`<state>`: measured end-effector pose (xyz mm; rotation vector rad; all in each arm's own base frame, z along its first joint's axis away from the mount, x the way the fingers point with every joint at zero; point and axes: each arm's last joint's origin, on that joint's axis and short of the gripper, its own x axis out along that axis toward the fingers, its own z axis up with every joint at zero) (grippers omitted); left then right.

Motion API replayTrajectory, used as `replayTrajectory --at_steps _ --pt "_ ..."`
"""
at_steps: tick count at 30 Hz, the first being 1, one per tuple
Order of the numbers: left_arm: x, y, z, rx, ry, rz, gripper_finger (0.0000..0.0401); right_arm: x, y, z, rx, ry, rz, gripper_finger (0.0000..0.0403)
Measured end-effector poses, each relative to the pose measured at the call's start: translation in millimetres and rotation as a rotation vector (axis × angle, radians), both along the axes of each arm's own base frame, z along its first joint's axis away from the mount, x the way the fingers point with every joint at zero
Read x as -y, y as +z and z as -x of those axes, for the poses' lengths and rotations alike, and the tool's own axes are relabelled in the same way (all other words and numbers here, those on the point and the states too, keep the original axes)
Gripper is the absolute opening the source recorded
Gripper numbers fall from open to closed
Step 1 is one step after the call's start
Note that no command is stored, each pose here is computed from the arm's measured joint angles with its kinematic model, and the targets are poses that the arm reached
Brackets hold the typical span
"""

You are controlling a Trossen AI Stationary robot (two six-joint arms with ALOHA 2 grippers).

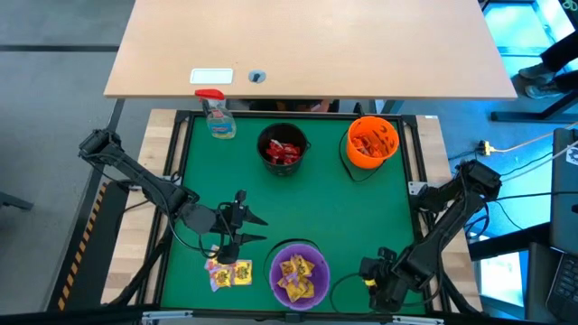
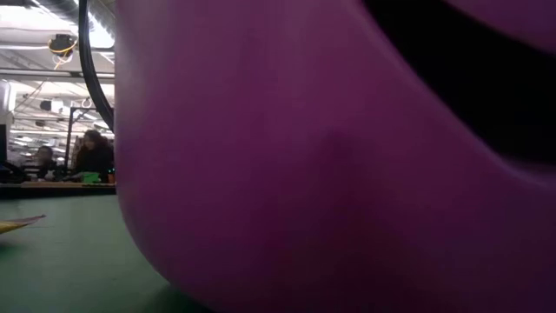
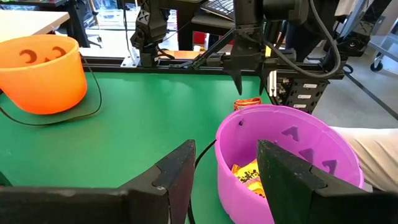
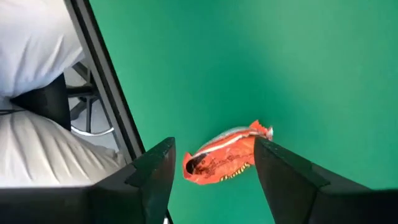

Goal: Sort candy
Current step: Put the orange chocolate into the orange bucket

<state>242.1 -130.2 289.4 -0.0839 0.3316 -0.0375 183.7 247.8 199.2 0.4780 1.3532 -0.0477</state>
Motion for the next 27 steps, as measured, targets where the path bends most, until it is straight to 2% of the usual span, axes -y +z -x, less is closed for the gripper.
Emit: replayTrajectory --at_steps 12,19,27 --pt "0 0 0 -0.001 0.005 0.015 0.0161 0 -8 0 -0.049 -0.029 0.029 0.0306" --pt "0 0 0 -0.004 0.005 0.013 0.0161 -7 -36 -2 -0.186 -0.01 0.05 0.0309" --pt "0 0 0 -0.003 0.005 0.014 0.0161 -4 -41 0 -0.215 -0.059 0.101 0.0303"
